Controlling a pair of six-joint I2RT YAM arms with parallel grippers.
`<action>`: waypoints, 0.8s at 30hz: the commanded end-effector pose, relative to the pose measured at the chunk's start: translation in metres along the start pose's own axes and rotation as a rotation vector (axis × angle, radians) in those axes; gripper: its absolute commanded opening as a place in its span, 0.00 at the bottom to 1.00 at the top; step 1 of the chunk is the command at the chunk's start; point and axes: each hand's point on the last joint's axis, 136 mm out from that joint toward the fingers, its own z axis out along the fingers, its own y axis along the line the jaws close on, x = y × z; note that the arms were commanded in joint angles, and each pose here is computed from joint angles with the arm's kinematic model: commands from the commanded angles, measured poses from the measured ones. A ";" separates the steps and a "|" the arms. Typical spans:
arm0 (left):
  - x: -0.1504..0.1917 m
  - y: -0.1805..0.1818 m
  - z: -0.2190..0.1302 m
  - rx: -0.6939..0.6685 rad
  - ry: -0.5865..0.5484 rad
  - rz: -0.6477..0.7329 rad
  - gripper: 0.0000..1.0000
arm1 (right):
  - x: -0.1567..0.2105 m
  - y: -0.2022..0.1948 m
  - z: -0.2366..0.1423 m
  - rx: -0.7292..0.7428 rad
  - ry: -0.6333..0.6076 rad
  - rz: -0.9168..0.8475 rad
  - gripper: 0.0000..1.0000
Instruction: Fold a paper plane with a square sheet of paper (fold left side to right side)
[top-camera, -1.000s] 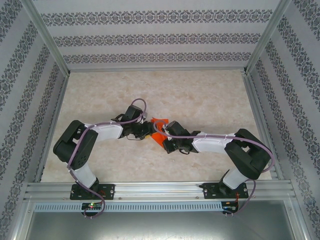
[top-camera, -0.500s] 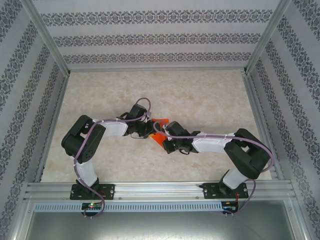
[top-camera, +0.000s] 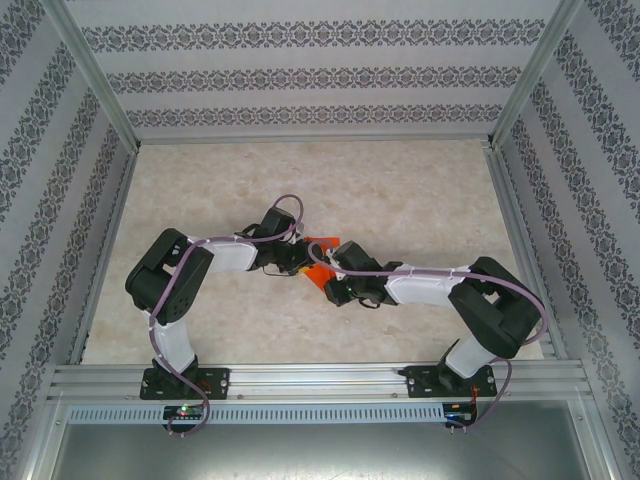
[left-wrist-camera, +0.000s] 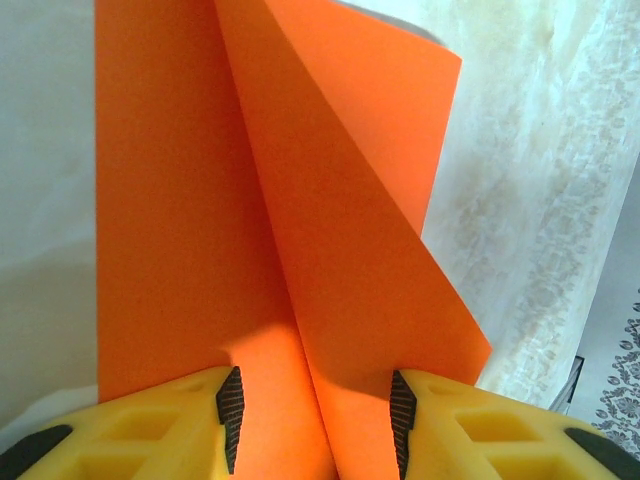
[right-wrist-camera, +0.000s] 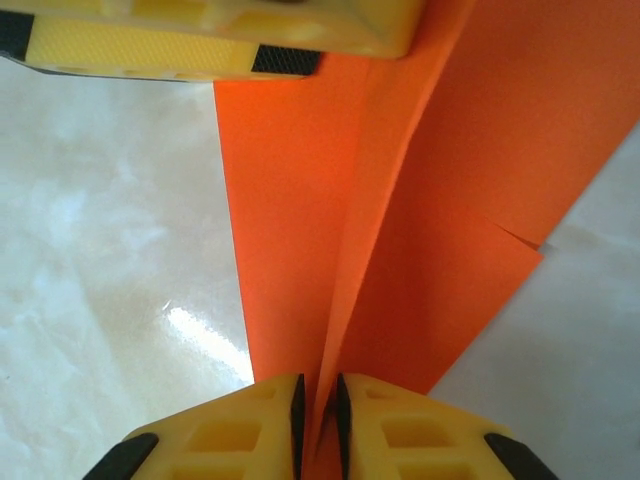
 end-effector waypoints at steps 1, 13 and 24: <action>0.006 0.005 0.009 -0.021 0.025 0.000 0.46 | -0.002 0.000 -0.011 -0.033 -0.006 0.034 0.24; 0.006 0.006 0.008 -0.024 0.024 0.002 0.46 | 0.007 0.002 -0.029 -0.024 0.073 0.102 0.31; 0.006 0.004 0.008 -0.023 0.025 0.006 0.46 | 0.004 0.006 -0.014 0.013 0.096 0.088 0.30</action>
